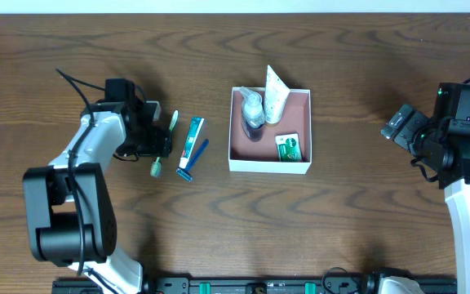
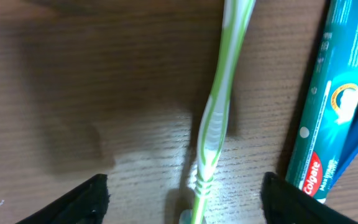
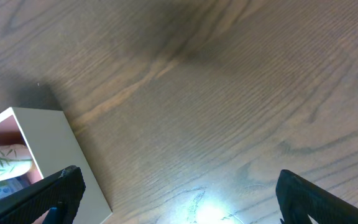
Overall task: Pack container
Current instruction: 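Reach the left gripper to the green toothbrush and grasp it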
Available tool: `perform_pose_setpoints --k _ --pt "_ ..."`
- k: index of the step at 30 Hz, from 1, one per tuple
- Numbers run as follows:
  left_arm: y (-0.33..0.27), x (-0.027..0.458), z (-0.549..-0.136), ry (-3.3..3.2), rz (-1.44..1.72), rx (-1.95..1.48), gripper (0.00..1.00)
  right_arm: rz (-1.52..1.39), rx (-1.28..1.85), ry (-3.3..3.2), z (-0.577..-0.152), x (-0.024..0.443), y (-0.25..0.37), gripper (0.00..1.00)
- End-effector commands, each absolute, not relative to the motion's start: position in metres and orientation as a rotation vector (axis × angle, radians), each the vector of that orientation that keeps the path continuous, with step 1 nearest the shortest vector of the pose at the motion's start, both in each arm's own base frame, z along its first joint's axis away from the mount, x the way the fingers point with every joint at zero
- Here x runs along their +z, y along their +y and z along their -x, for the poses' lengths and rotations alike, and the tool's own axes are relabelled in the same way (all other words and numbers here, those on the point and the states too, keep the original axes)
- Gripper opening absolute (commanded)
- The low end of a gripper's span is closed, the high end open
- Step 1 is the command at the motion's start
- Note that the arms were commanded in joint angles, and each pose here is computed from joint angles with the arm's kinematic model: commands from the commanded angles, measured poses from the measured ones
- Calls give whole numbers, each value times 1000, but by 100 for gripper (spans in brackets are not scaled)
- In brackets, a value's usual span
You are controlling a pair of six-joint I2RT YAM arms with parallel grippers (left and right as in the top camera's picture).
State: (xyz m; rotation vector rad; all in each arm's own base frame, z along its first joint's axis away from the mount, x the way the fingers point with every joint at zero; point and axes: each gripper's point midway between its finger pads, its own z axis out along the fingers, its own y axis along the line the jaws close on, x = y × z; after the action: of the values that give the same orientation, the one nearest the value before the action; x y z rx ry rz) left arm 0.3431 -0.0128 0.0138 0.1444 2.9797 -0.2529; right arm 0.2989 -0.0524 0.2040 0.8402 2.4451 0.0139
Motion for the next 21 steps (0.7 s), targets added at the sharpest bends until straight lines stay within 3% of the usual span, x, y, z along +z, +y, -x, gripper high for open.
perform_pose_setpoints --k 1,3,10,17,21 --pt "-25 11 -347 2957 -328 -264 70 -835 11 2433 -300 209 -55 99" --pt "-33 9 -348 2942 -430 -257 63 -835 11 2433 -300 209 -55 99" --pt "-34 0 -350 2949 -571 0 60 -835 10 2434 -300 209 -55 99" --pt "-28 0 -354 2956 -462 22 58 -835 11 2433 -300 209 -55 99" --pt "-25 0 -355 2957 -429 20 51 -835 10 2434 -300 209 -55 99"
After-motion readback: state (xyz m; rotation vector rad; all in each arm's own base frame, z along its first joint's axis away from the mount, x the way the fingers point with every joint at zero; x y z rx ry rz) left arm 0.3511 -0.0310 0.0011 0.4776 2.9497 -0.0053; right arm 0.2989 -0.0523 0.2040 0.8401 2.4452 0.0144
